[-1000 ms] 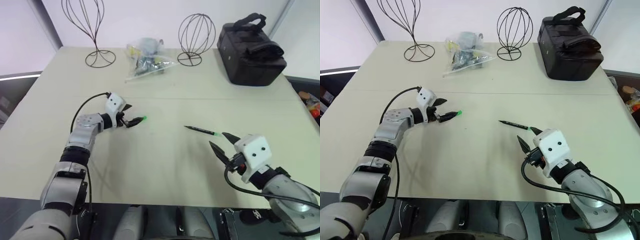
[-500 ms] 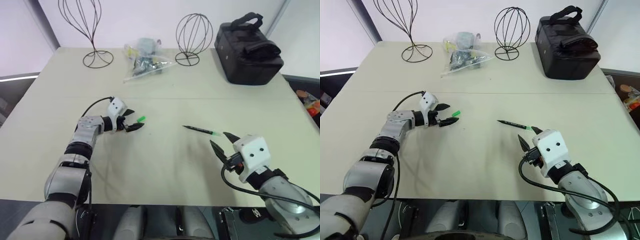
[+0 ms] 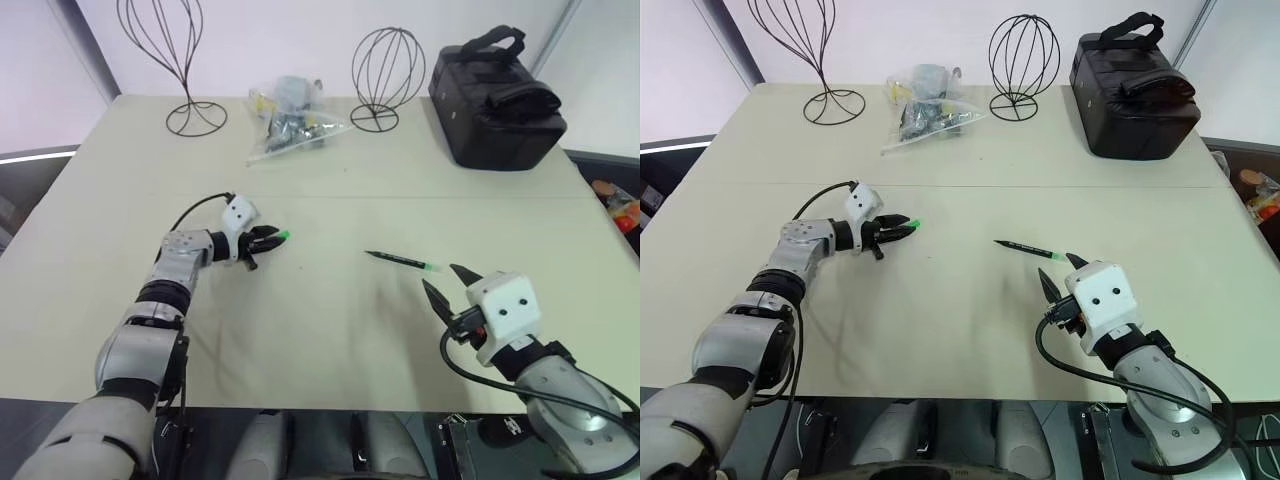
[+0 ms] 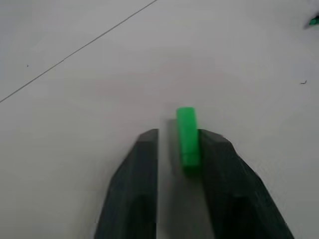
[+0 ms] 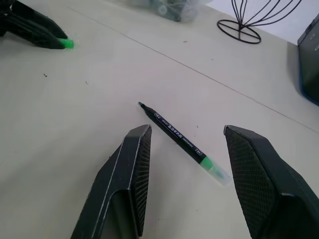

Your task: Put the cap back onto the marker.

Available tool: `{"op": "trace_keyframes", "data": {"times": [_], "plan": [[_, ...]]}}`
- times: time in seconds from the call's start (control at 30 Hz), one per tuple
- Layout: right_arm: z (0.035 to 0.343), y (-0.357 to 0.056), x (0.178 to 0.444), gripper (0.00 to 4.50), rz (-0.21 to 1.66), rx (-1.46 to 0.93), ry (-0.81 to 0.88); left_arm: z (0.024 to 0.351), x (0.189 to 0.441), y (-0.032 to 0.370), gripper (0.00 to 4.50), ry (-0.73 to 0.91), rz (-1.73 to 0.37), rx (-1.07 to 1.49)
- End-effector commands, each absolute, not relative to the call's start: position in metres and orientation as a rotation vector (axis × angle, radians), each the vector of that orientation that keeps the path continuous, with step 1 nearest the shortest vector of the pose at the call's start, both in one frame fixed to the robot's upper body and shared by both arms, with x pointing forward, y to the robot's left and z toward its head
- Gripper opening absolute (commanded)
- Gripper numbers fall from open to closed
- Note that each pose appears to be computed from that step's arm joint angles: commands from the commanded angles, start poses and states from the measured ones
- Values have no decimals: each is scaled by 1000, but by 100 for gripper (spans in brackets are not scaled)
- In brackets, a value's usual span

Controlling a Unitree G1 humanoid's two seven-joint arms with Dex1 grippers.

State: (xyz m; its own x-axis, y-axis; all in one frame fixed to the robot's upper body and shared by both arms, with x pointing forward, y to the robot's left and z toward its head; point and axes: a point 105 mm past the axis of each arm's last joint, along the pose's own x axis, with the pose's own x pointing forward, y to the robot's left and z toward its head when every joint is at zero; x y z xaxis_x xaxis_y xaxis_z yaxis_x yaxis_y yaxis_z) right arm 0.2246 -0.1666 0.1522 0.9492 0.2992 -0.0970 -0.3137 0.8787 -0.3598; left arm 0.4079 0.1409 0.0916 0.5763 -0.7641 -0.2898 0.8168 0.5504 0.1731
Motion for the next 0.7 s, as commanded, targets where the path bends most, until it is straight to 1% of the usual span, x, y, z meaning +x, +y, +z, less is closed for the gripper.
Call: {"op": "trace_keyframes", "data": {"times": [0.03,0.37,0.4,0.43,0.47,0.5,0.7], "plan": [[165,-162,222,234,329,-396,-19,95,408,142,156,179,-951,322],[163,-161,223,234,355,-401,-12,91,404,144,156,184,-979,372],[163,-161,223,234,356,-401,-12,90,404,145,104,186,-980,373],[163,-161,223,234,356,-401,-11,89,403,146,75,188,-981,374],[163,-160,223,234,357,-400,-11,88,403,146,31,190,-980,375],[163,-160,223,234,357,-400,-10,88,403,146,3,191,-977,375],[163,-161,222,234,355,-400,-7,86,403,146,3,198,-971,372]]}}
